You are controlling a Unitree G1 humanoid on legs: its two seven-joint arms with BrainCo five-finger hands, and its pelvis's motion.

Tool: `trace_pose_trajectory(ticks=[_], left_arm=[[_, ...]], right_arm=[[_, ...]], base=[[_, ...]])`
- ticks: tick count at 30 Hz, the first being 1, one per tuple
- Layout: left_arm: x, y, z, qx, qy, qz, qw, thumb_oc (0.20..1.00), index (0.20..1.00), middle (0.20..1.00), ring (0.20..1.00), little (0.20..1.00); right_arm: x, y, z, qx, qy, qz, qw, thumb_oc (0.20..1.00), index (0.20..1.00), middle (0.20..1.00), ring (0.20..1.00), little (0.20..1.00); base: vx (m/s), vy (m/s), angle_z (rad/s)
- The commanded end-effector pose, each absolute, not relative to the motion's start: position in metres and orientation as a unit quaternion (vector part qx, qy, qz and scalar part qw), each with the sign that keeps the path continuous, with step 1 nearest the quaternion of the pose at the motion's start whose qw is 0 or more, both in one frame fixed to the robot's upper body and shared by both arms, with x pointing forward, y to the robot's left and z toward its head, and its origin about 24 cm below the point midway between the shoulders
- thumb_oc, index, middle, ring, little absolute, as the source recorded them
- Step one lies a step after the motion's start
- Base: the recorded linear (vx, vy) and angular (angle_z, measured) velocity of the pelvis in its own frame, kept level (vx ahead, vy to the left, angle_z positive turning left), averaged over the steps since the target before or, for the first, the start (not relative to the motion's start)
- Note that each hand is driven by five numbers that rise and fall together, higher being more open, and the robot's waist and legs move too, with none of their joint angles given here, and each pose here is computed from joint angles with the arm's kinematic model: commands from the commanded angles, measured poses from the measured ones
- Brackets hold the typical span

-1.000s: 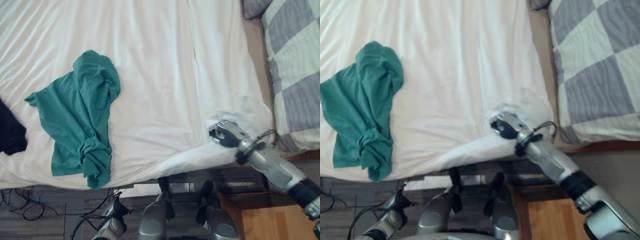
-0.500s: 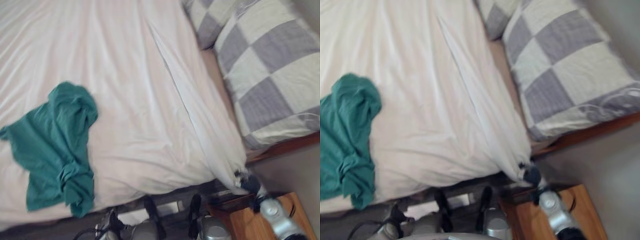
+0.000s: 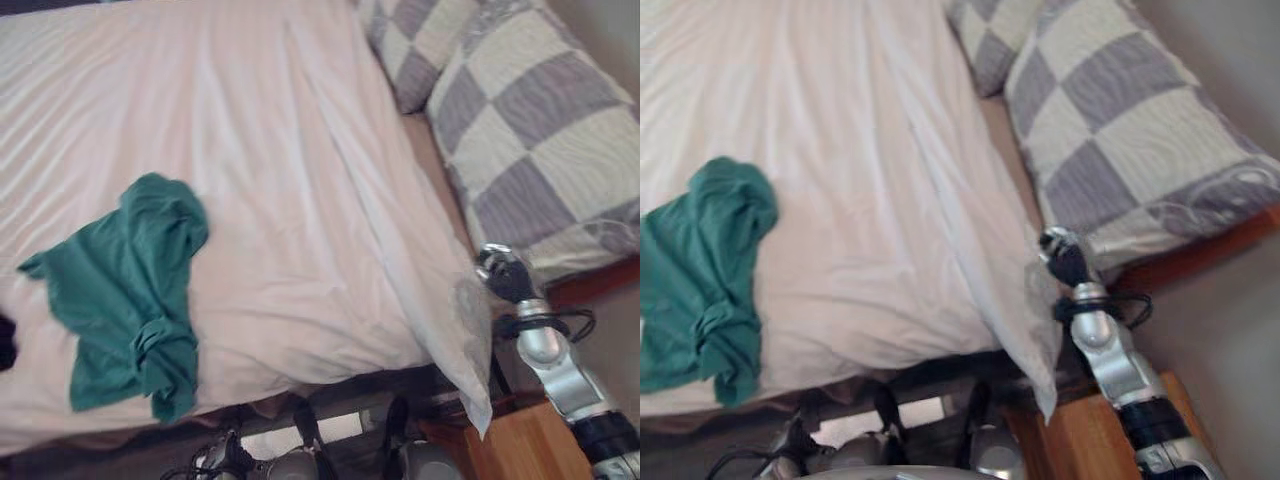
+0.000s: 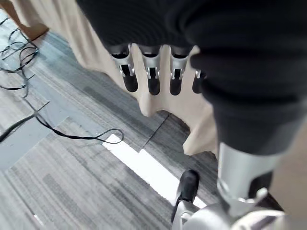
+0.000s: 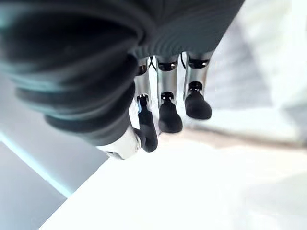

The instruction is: Tidy up the quilt and then pick up the clothes from the bed and put them into the laundry hamper.

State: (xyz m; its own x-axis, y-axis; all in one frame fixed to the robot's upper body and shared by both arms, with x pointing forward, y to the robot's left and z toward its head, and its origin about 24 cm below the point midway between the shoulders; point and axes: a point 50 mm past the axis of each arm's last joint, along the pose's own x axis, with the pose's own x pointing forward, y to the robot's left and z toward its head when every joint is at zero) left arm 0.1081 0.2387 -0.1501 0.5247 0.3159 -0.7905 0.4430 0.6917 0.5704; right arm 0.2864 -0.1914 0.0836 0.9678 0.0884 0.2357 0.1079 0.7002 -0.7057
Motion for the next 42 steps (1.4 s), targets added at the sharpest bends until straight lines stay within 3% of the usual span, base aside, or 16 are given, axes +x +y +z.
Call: trace_pose_trajectory(ticks=[1,11,12,17,18,19,20,21,23,28,35,36,37,38,40,42], left_arm=[[0.139,0.245,-0.14,0.427,0.45,-0.024,0.784,1.0,1.0,1.0,1.0,1.0],[0.176,0.239,-0.126,0.417,0.407,0.006,0.813,1.0,1.0,1.0,1.0,1.0],[0.175,0.241,-0.126,0.415,0.412,0.009,0.811,1.0,1.0,1.0,1.0,1.0],[0.167,0.246,-0.13,0.422,0.429,-0.01,0.799,1.0,1.0,1.0,1.0,1.0],[0.165,0.248,-0.13,0.43,0.431,-0.029,0.793,1.0,1.0,1.0,1.0,1.0],[0.165,0.248,-0.13,0.43,0.432,-0.029,0.792,1.0,1.0,1.0,1.0,1.0],[0.165,0.25,-0.13,0.437,0.432,-0.046,0.788,1.0,1.0,1.0,1.0,1.0],[0.165,0.25,-0.13,0.437,0.432,-0.046,0.787,1.0,1.0,1.0,1.0,1.0],[0.164,0.249,-0.131,0.436,0.433,-0.065,0.786,1.0,1.0,1.0,1.0,1.0],[0.161,0.246,-0.133,0.415,0.443,-0.081,0.79,1.0,1.0,1.0,1.0,1.0],[0.137,0.25,-0.142,0.401,0.484,-0.091,0.772,1.0,1.0,1.0,1.0,1.0],[0.133,0.249,-0.144,0.396,0.491,-0.088,0.771,1.0,1.0,1.0,1.0,1.0],[0.13,0.248,-0.146,0.39,0.495,-0.083,0.772,1.0,1.0,1.0,1.0,1.0],[0.126,0.244,-0.148,0.369,0.496,-0.063,0.783,1.0,1.0,1.0,1.0,1.0],[0.126,0.241,-0.148,0.365,0.495,-0.057,0.786,1.0,1.0,1.0,1.0,1.0],[0.141,0.23,-0.145,0.35,0.465,-0.035,0.812,1.0,1.0,1.0,1.0,1.0]], right_arm=[[0.295,-0.188,0.092,-0.383,-0.146,-0.009,0.912,0.2,0.2,0.2,0.2,0.2],[0.27,-0.216,-0.047,-0.288,0.205,-0.059,0.934,0.2,0.2,0.2,0.2,0.2],[0.237,-0.231,-0.082,-0.257,0.306,-0.079,0.913,0.2,0.2,0.2,0.2,0.2],[0.158,-0.25,-0.131,-0.238,0.461,-0.072,0.852,0.2,0.2,0.2,0.2,0.2],[0.114,-0.257,-0.147,-0.25,0.53,-0.039,0.809,0.2,0.2,0.2,0.2,0.2],[0.113,-0.257,-0.147,-0.25,0.531,-0.038,0.809,0.2,0.2,0.2,0.2,0.2],[0.071,-0.261,-0.158,-0.271,0.594,0.011,0.758,0.2,0.2,0.2,0.2,0.2],[0.071,-0.261,-0.158,-0.271,0.594,0.011,0.757,0.2,0.2,0.2,0.2,0.2],[0.022,-0.267,-0.163,-0.291,0.665,0.065,0.685,0.2,0.2,0.2,0.2,0.2],[0.001,-0.272,-0.162,-0.314,0.698,0.124,0.631,0.2,0.2,0.2,0.2,0.2],[0.007,-0.284,-0.158,-0.362,0.696,0.13,0.606,0.2,0.2,0.2,0.2,0.2],[0.014,-0.286,-0.157,-0.371,0.689,0.114,0.612,0.947,0.947,0.947,0.947,0.947],[0.024,-0.288,-0.156,-0.379,0.68,0.102,0.62,1.0,1.0,1.0,1.0,1.0],[0.057,-0.293,-0.151,-0.39,0.639,0.056,0.661,1.0,1.0,1.0,1.0,1.0],[0.069,-0.291,-0.15,-0.386,0.625,0.041,0.678,1.0,1.0,1.0,1.0,1.0],[0.134,-0.286,-0.134,-0.373,0.533,-0.021,0.759,1.0,1.0,1.0,1.0,1.0]], base=[[-0.05,0.017,0.39],[-0.08,0.036,-0.02],[0.0,0.046,-0.15],[0.04,0.028,-0.08],[0.04,-0.017,0.01],[0.08,-0.044,0.02],[0.04,-0.026,0.02],[0.05,-0.036,0.05],[0.04,-0.019,0.13],[-0.02,0.004,0.03],[0.0,-0.073,-0.05],[0.03,-0.048,-0.09],[0.04,-0.109,-0.19],[0.0,-0.096,-0.23],[-0.08,-0.028,-0.18],[-0.23,0.056,-0.12]])
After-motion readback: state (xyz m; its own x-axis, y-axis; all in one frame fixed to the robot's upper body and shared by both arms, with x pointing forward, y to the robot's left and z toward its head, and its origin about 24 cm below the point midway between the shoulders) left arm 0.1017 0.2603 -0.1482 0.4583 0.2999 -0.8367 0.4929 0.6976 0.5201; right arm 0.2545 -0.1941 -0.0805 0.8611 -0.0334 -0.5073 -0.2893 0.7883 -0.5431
